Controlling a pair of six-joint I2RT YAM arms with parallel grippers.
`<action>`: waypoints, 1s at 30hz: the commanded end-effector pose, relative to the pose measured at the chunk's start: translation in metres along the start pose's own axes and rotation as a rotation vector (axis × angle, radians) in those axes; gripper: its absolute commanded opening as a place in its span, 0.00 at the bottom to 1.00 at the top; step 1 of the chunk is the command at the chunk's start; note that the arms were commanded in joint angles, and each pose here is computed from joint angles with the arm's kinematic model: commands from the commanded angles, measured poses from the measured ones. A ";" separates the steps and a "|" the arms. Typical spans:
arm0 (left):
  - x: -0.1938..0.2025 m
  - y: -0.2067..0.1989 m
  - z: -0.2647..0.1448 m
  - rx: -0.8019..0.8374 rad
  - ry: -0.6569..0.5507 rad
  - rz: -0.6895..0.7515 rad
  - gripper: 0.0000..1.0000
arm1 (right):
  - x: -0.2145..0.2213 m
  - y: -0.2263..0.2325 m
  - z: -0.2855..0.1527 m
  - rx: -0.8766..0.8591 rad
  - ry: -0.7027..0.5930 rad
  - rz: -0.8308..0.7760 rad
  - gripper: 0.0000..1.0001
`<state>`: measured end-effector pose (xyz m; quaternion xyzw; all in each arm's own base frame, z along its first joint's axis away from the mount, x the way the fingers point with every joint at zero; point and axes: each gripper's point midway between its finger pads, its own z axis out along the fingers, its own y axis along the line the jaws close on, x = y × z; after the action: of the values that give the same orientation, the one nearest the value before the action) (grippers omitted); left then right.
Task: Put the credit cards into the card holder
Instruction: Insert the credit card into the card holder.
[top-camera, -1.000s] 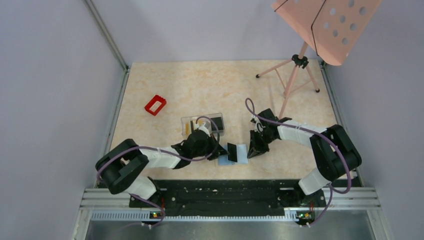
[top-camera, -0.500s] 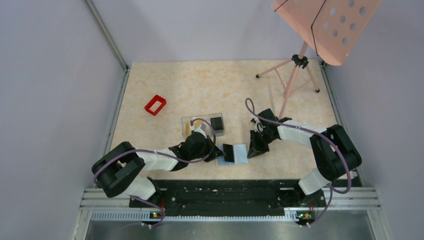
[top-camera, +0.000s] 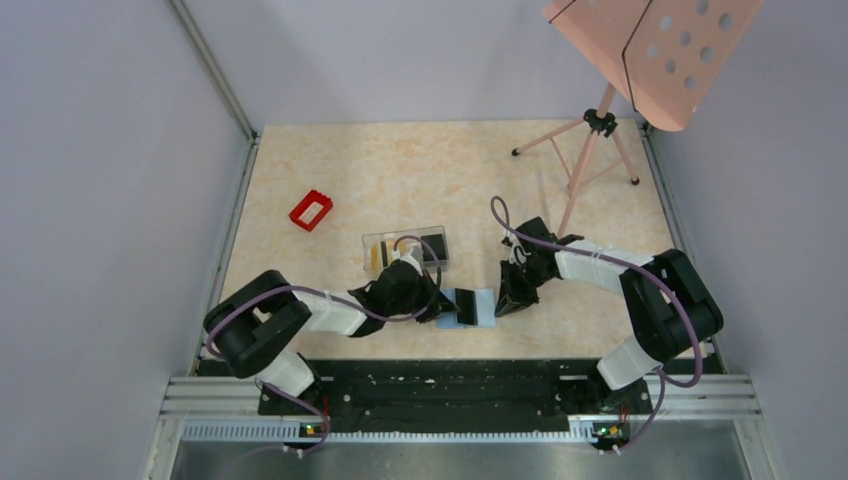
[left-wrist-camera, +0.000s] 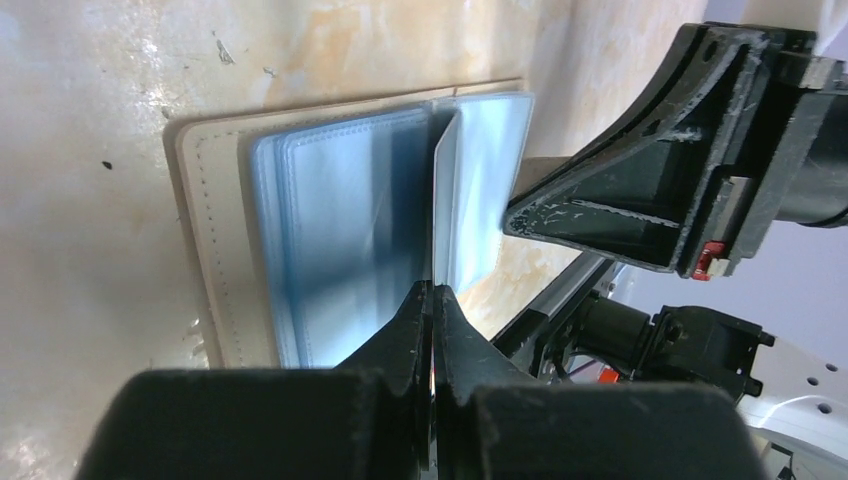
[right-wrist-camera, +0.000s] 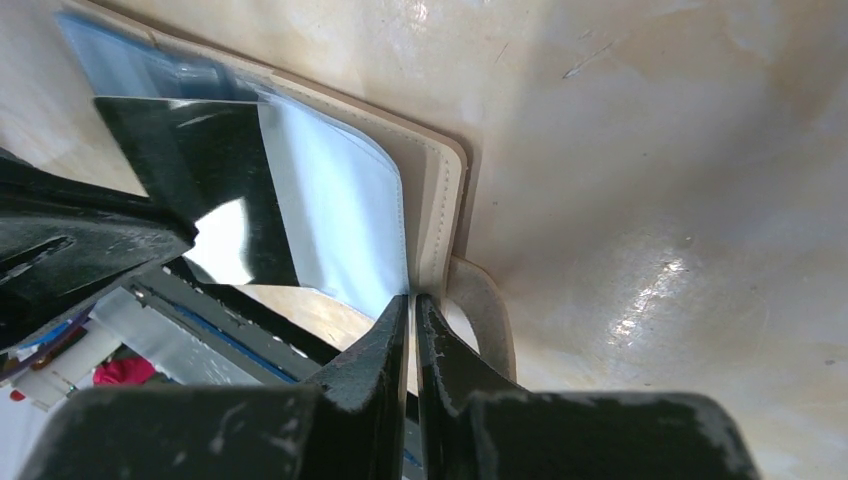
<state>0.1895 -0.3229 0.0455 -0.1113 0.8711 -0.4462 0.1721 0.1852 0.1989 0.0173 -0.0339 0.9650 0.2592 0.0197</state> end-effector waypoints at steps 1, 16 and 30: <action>0.001 -0.016 0.008 0.059 0.027 0.008 0.00 | -0.014 0.013 -0.010 -0.023 -0.050 -0.050 0.08; 0.012 -0.008 0.024 0.005 0.111 0.001 0.00 | -0.026 0.010 -0.033 -0.008 -0.132 -0.044 0.39; 0.020 -0.018 0.041 -0.105 0.209 0.079 0.31 | -0.018 -0.024 -0.023 0.094 -0.090 0.009 0.50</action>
<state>0.1907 -0.3629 0.0338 -0.0675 0.9004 -0.4174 0.1022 0.2031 0.1751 0.0321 -0.0154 0.9704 0.2313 0.0670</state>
